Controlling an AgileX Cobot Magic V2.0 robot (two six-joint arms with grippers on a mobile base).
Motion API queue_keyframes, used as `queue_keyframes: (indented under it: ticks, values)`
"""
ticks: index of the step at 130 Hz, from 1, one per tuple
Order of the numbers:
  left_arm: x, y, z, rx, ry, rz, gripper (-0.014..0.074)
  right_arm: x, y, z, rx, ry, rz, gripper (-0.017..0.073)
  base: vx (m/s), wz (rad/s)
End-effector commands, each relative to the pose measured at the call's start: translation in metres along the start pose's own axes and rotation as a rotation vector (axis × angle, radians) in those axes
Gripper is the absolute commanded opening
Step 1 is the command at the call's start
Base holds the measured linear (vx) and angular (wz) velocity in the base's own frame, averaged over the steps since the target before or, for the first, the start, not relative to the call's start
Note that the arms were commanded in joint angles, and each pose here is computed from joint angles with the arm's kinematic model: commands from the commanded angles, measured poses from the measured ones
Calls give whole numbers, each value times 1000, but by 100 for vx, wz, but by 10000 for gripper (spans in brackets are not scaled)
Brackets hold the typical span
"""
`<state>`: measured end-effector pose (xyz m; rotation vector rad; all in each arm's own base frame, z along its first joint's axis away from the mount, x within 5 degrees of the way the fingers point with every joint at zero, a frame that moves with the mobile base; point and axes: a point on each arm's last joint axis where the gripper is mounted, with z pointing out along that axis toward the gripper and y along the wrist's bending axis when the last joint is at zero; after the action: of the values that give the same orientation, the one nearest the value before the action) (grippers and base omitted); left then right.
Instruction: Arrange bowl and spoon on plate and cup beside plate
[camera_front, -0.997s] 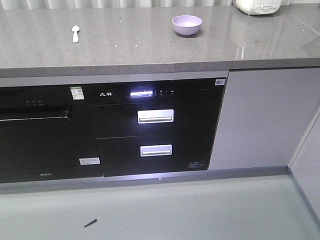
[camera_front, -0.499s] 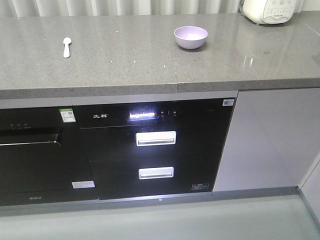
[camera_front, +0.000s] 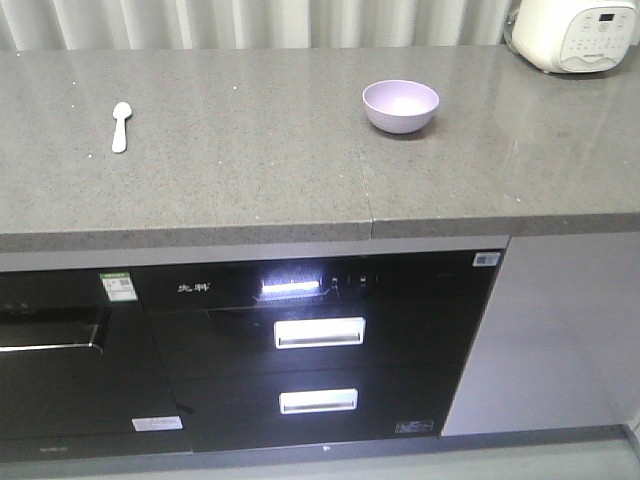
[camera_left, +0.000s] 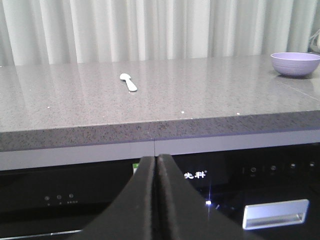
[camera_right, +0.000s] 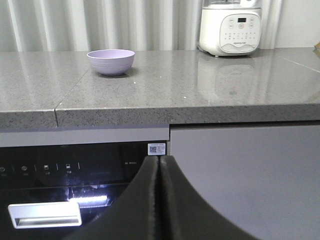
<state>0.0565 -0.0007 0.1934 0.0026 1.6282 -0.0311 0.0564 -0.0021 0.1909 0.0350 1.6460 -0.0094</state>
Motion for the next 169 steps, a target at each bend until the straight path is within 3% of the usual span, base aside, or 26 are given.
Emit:
queue_keyframes:
  ticks: [1, 169]
  values:
    - [-4, -1, -1, 9, -78, -15, -6, -5, 1, 0, -10, -71, -18, -8, 26, 4]
    - [-4, -1, -1, 9, -78, -15, -6, -5, 1, 0, -10, -71, -18, -8, 18, 2]
